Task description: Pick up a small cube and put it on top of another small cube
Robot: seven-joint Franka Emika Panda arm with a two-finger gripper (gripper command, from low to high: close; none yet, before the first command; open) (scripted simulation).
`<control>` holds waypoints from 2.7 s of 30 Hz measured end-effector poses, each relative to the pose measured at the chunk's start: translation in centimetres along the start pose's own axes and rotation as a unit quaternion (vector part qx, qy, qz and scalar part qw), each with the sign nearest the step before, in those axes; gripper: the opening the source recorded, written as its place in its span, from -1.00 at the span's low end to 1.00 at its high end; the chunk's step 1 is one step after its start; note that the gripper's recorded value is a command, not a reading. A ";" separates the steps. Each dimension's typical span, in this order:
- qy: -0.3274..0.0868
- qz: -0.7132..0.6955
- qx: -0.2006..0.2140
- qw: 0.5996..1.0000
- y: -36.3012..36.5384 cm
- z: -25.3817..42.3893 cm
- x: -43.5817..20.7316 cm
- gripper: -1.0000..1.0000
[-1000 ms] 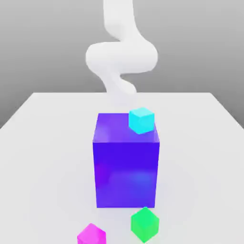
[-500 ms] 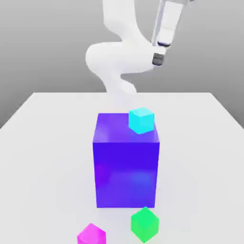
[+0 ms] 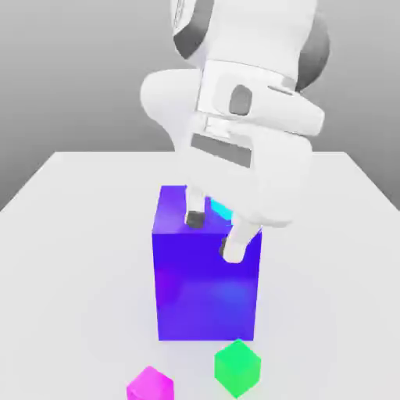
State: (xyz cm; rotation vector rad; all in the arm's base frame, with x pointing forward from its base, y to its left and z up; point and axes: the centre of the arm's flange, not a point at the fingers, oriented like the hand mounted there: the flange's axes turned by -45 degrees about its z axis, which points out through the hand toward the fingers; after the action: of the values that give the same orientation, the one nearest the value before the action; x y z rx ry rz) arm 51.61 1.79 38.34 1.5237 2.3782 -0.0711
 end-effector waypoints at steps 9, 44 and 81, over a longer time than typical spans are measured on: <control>0.066 -0.125 0.033 0.989 -2.7 9.5 -1.3 0.00; 0.084 -0.290 -0.068 0.951 -1.5 6.3 -0.1 -1.00; 0.180 -0.251 -0.298 0.903 -2.1 -9.5 0.5 -1.00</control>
State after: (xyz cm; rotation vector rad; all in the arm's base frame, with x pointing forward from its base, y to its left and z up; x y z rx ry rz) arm 47.36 3.29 46.97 0.6628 2.6504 0.8116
